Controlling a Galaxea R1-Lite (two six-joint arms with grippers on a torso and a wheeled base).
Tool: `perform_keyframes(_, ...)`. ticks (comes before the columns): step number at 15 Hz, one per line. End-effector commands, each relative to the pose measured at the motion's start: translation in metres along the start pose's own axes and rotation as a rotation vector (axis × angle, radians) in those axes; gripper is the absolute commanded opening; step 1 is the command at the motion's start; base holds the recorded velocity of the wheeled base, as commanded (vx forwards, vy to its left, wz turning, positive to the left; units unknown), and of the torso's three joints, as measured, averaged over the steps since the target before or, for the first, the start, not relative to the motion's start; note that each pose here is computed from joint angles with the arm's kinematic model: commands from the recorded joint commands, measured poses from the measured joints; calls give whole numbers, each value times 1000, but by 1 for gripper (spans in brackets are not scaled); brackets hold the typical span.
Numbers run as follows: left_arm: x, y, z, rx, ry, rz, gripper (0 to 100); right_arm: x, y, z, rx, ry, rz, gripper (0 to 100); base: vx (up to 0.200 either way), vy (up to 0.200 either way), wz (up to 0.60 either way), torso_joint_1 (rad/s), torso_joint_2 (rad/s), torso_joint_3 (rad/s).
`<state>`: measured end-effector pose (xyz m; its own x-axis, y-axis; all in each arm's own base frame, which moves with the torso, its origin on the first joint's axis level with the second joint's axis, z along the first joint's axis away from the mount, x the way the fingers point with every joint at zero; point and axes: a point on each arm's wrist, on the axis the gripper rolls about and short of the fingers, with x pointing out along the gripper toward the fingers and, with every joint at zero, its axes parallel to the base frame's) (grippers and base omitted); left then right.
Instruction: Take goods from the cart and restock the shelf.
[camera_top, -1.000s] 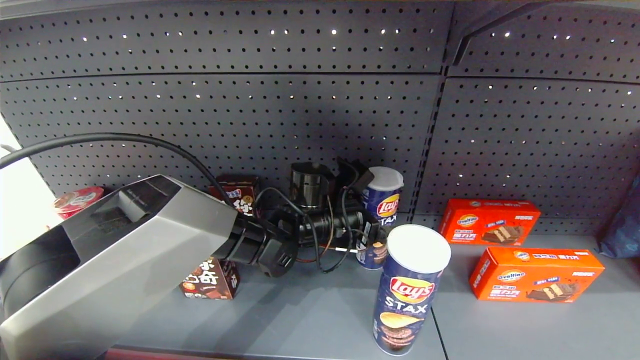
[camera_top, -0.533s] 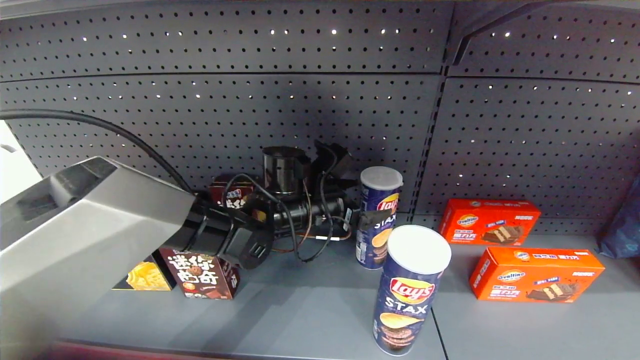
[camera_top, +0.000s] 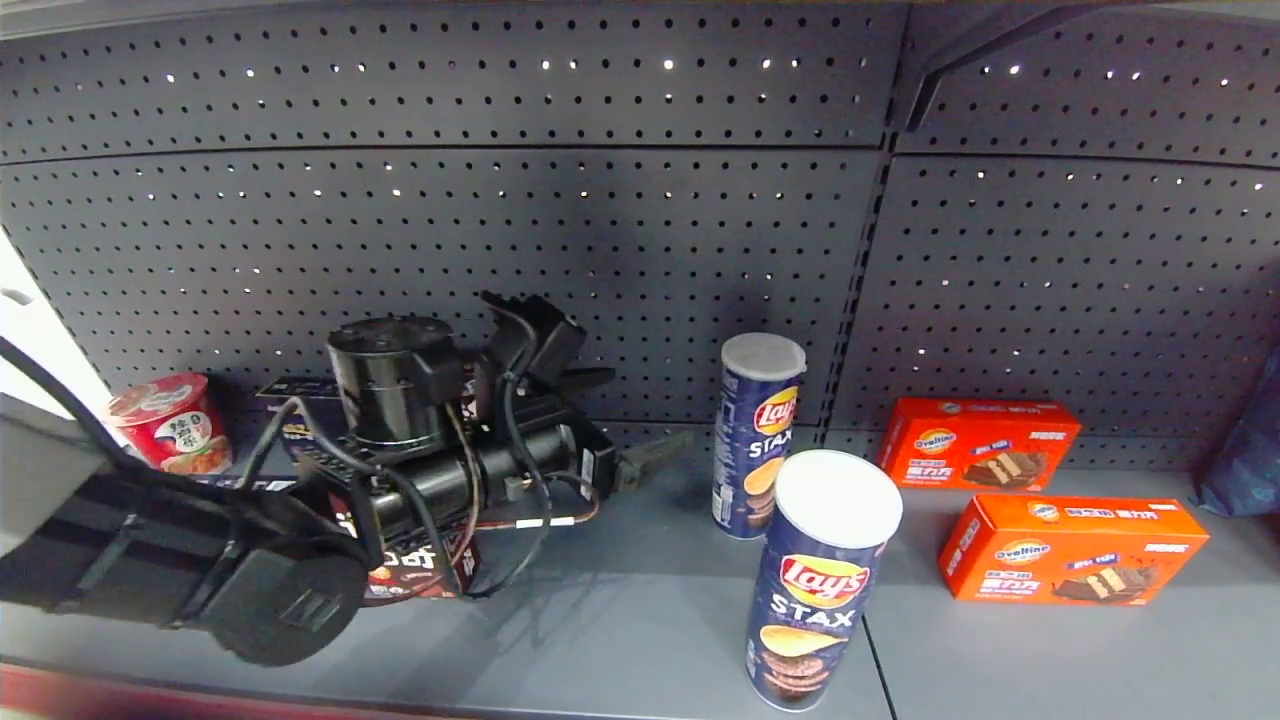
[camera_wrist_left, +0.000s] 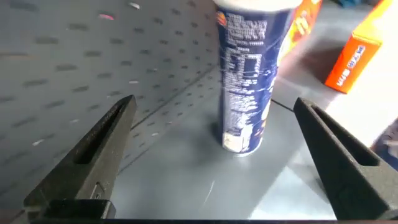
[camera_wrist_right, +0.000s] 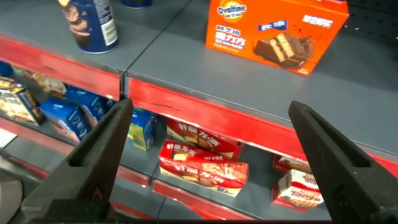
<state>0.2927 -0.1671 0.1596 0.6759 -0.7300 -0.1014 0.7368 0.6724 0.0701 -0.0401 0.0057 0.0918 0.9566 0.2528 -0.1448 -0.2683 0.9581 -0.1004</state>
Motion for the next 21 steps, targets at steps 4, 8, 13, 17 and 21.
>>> perform_keyframes(4, -53, -19, 44, 14, -21, 143, 100, 29, -23, 116, 56, 72, 71, 100, 0, 0, 0, 0, 0, 0)
perform_keyframes(8, -54, -35, 29, 7, 45, 283, 100, 102, -33, 141, 47, 227, 158, 100, 0, 0, 0, 0, 0, 0)
perform_keyframes(13, -59, -38, 16, 12, 36, 282, 100, 162, 0, 109, 5, 376, 242, 100, 0, 0, 0, 0, 0, 0)
perform_keyframes(17, -55, -37, 0, 6, 99, 279, 100, 171, 9, 111, -32, 395, 190, 100, 0, 0, 0, 0, 0, 0)
perform_keyframes(21, -44, -40, -6, 36, 123, 261, 100, 173, 24, 102, -53, 441, 214, 100, 0, 0, 0, 0, 0, 0)
